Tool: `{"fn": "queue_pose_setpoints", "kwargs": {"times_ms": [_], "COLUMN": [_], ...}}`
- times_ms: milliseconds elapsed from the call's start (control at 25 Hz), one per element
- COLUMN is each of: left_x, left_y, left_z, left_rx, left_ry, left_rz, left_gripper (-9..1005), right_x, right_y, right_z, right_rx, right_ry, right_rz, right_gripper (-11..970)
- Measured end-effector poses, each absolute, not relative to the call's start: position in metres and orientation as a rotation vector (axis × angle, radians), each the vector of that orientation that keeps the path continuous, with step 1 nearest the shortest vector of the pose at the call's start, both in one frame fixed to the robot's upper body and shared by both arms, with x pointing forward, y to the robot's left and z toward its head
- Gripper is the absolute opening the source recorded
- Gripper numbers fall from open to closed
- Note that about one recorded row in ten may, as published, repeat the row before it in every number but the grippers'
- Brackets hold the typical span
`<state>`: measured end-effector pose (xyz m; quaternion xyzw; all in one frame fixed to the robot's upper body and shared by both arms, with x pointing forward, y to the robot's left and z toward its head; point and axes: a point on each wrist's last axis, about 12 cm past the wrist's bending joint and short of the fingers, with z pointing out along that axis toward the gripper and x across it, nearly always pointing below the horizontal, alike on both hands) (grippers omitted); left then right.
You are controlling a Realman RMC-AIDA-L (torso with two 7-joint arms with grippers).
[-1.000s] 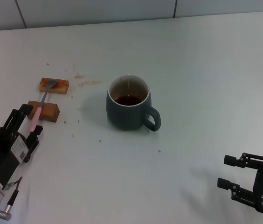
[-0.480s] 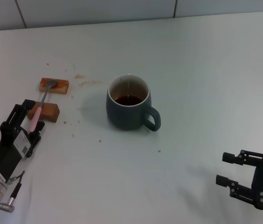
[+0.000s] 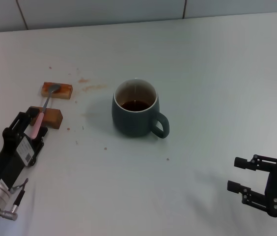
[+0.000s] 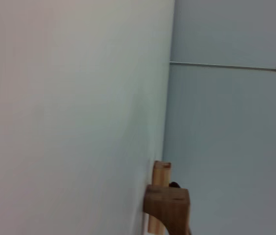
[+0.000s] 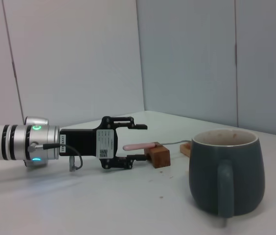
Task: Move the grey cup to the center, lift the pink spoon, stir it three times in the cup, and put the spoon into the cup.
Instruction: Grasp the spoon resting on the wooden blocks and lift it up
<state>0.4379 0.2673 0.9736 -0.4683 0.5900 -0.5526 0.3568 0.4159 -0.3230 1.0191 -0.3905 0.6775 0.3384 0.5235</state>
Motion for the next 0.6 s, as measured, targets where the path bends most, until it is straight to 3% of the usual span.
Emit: {"fn": "queue_pose_setpoints", "kwargs": {"times_ms": [40,280,600], "left_x": [0.4379,0.4404,0.4418], "left_y": [0.2667,0.2652,0.2654], "left_z": [0.9734,0.9733,0.9731], "left_rx": [-1.212,-1.214,-1.220], "left_ry": [1.524,1.531,1.531], "left_rz": [-1.427,-1.427,-1.420], "left_gripper": [730,514,455], "right_x": [0.4162,0.4181,0.4192], "right_y": [-0.3230,-0.3245,-0.3242], "right_z": [1.0193,1.0205,1.0209], "right_rx": [-0.935,-0.937,-0.941], "right_ry": [1.621,1.627,1.627], "right_rz": [0.810,0.807,0.808], "right_gripper": [542,543,543]}}
